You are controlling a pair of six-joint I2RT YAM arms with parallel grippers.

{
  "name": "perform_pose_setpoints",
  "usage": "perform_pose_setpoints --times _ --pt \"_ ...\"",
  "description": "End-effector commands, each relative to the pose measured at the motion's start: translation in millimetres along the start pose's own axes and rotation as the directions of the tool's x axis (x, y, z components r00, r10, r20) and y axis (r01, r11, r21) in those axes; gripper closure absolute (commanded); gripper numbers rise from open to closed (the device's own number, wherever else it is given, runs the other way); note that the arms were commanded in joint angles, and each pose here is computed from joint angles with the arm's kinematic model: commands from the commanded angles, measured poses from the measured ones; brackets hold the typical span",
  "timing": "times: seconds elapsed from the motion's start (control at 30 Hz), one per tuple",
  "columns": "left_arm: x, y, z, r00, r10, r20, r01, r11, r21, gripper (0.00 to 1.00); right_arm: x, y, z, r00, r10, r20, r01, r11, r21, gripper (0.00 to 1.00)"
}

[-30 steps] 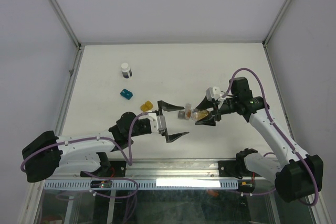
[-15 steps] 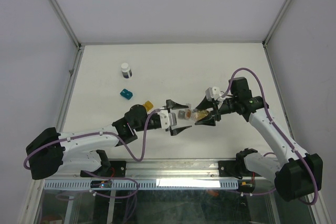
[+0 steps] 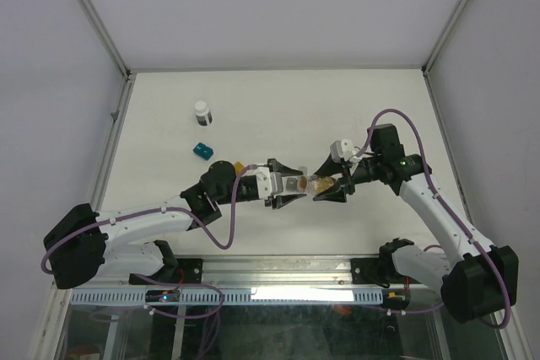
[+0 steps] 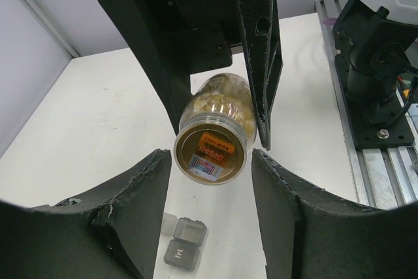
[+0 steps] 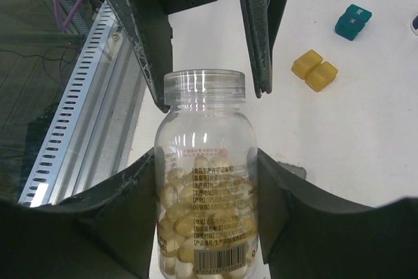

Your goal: Sort the pills into containers

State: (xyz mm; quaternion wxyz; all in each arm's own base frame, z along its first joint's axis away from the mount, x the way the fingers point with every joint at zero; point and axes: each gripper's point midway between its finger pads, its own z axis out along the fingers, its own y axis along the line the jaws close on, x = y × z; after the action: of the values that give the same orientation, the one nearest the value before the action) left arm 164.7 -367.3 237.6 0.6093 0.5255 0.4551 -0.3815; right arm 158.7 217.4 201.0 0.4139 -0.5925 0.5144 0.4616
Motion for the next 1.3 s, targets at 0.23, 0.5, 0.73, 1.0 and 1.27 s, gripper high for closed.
perform_pose_setpoints --times 0.23,0.5,0.73,1.0,1.27 --pt "-29.5 1.8 7.7 0.994 -0.026 0.107 0.021 0.999 0.047 0.48 -13.3 0.7 0.3 0.998 -0.055 0.039 0.056 0.998 -0.019 1.0" --pt "-31.7 2.1 6.8 0.991 -0.052 0.123 0.046 0.998 0.05 0.47 -12.7 1.1 0.5 0.998 -0.054 0.039 0.055 0.998 -0.02 1.0" --pt "-30.9 0.8 8.4 0.99 -0.074 0.122 0.067 0.996 0.063 0.49 -12.8 1.2 0.8 0.998 -0.056 0.039 0.057 0.998 -0.021 1.0" --pt "-28.3 -2.0 11.3 0.982 -0.148 0.116 0.138 0.987 0.084 0.71 -12.4 0.3 0.5 0.998 -0.059 0.035 0.06 0.998 -0.017 1.0" --pt "-27.1 2.1 8.0 0.903 -0.415 0.113 0.416 0.909 0.013 1.0 -9.9 -2.2 0.8 0.999 -0.046 0.026 0.046 0.999 -0.012 1.0"
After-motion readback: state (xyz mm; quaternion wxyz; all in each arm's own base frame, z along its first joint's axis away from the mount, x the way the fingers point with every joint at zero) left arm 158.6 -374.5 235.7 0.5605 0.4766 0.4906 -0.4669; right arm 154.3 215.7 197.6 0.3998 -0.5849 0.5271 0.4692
